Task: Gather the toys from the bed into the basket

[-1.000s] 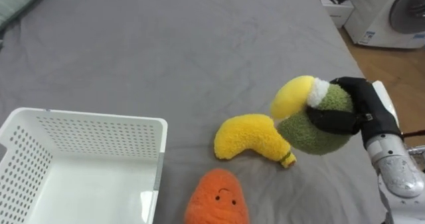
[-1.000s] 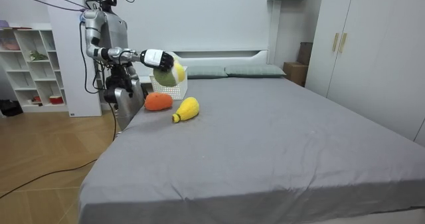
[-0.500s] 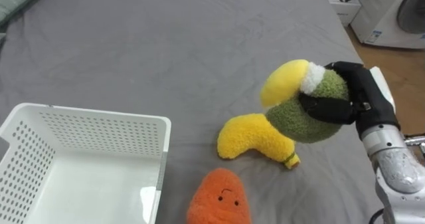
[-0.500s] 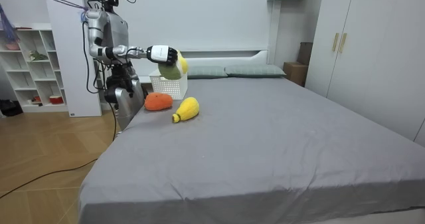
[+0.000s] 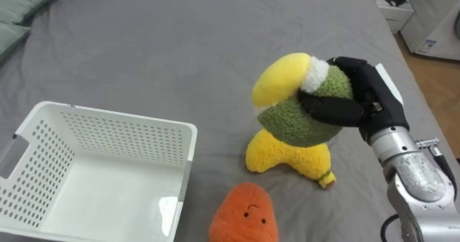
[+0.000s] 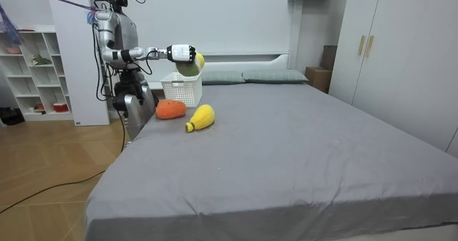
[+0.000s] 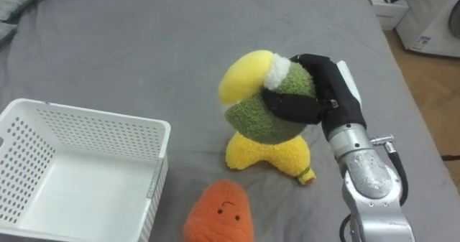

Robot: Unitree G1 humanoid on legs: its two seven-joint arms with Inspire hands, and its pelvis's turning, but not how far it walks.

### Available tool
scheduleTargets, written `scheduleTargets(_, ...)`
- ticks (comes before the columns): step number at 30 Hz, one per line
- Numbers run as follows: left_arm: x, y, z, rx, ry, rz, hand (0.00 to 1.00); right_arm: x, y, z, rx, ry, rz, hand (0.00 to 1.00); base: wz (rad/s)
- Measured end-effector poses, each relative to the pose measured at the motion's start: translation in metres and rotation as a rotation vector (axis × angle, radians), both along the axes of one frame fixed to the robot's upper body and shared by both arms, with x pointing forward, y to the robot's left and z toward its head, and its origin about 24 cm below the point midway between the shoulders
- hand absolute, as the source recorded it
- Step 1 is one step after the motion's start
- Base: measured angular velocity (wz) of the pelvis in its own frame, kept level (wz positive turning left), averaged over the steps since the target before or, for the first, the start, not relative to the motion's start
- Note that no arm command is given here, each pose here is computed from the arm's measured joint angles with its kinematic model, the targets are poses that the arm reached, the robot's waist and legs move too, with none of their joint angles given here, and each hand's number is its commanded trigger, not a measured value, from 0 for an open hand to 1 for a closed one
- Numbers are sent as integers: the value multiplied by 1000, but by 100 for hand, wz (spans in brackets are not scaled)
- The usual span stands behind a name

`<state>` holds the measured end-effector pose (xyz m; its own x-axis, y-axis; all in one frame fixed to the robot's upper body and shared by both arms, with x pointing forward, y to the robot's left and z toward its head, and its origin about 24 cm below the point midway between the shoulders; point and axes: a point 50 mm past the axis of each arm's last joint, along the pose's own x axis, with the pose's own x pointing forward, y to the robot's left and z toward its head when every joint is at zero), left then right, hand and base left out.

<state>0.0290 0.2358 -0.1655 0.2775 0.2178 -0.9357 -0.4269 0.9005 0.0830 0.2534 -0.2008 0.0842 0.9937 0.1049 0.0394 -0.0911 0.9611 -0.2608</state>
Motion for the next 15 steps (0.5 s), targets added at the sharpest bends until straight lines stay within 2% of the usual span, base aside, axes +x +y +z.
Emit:
scheduleTargets(8,5,-1,0,-3,-14,-11,0,1,31,1,-3,1,159,100,0)
scheduleTargets(15,11,-4,0,-7,-24,-33,0,1,47,1,-42,9,248,100,7)
